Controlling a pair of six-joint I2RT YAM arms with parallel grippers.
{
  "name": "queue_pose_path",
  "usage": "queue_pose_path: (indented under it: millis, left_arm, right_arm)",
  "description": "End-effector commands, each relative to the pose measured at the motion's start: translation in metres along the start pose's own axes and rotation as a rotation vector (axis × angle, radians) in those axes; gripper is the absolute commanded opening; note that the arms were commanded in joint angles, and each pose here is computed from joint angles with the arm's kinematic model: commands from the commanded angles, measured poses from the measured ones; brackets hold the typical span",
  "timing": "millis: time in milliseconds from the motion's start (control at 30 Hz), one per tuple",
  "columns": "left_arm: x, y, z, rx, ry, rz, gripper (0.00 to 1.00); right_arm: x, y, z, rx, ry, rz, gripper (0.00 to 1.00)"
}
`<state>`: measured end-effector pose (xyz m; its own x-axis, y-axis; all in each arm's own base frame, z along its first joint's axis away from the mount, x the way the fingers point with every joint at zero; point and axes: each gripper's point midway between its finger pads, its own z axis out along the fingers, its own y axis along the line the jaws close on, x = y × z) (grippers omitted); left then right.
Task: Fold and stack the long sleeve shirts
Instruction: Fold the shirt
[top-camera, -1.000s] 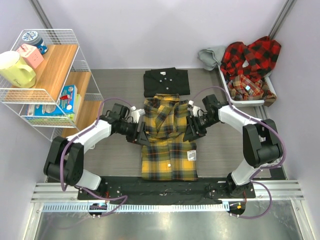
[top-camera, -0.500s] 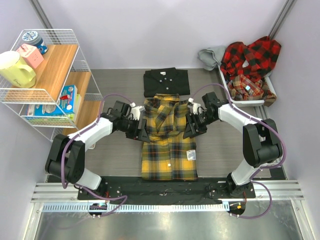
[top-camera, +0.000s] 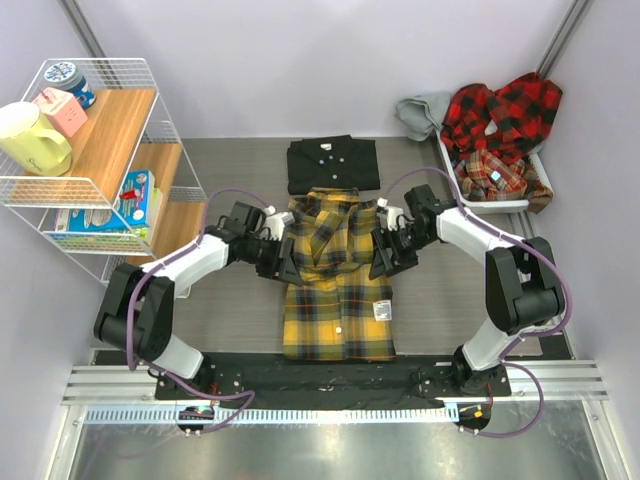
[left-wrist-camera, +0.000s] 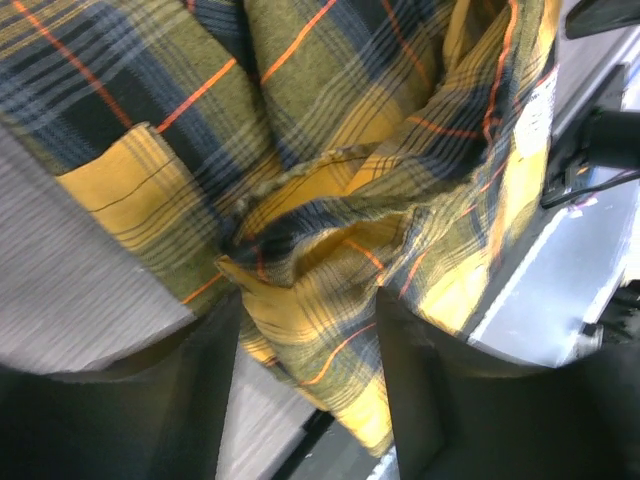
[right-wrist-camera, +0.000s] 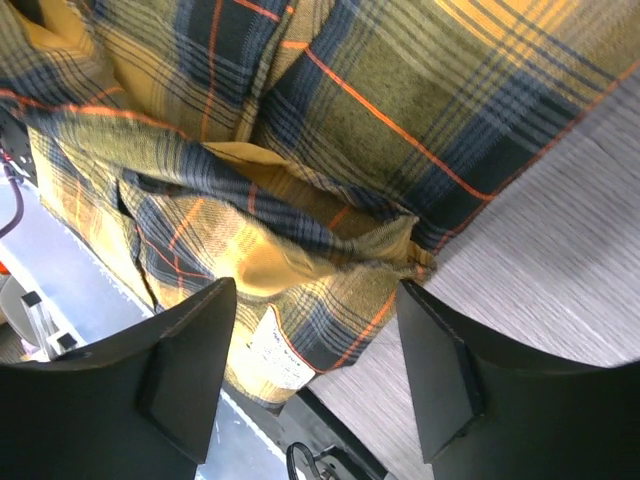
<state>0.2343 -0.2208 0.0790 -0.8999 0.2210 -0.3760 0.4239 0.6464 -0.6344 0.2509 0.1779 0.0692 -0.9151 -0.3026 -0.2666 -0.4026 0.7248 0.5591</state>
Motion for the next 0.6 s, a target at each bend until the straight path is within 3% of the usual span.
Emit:
queue_pose_path:
  millis: [0,133,167,267,333,433,567]
  left_arm:
    - [-0.021,-0.015,-0.002,0.061,-0.065,0.051,0.41]
    - [-0.026,-0.017,-0.011,0.051,-0.093,0.054,0.24]
    - [-0.025,-0.017,-0.013,0.046,-0.091,0.048,0.14]
    - [-0.030,-0.015,-0.022,0.021,-0.121,0.057,0.03]
    - [-0.030,-0.008,-0.024,-0.015,-0.124,0.064,0.01]
    - [-0.025,0.009,-0.015,-0.066,-0.081,0.031,0.04]
    - [-0.020,0.022,0.001,-0.069,-0.030,-0.007,0.22]
  right_arm:
    - [-0.028,0.015,-0.002,-0.064,-0.072,-0.045,0.61]
    - [-0.036,0.023,-0.002,-0.097,-0.087,-0.059,0.41]
    - [-0.038,0.024,-0.003,-0.096,-0.093,-0.062,0.31]
    - [-0.045,0.027,-0.011,-0.085,-0.123,-0.095,0.17]
    - [-0.048,0.027,-0.013,-0.074,-0.137,-0.109,0.13]
    - [-0.044,0.019,-0.008,-0.049,-0.116,-0.097,0.17]
    - [-0.036,0.011,-0.002,-0.024,-0.090,-0.074,0.51]
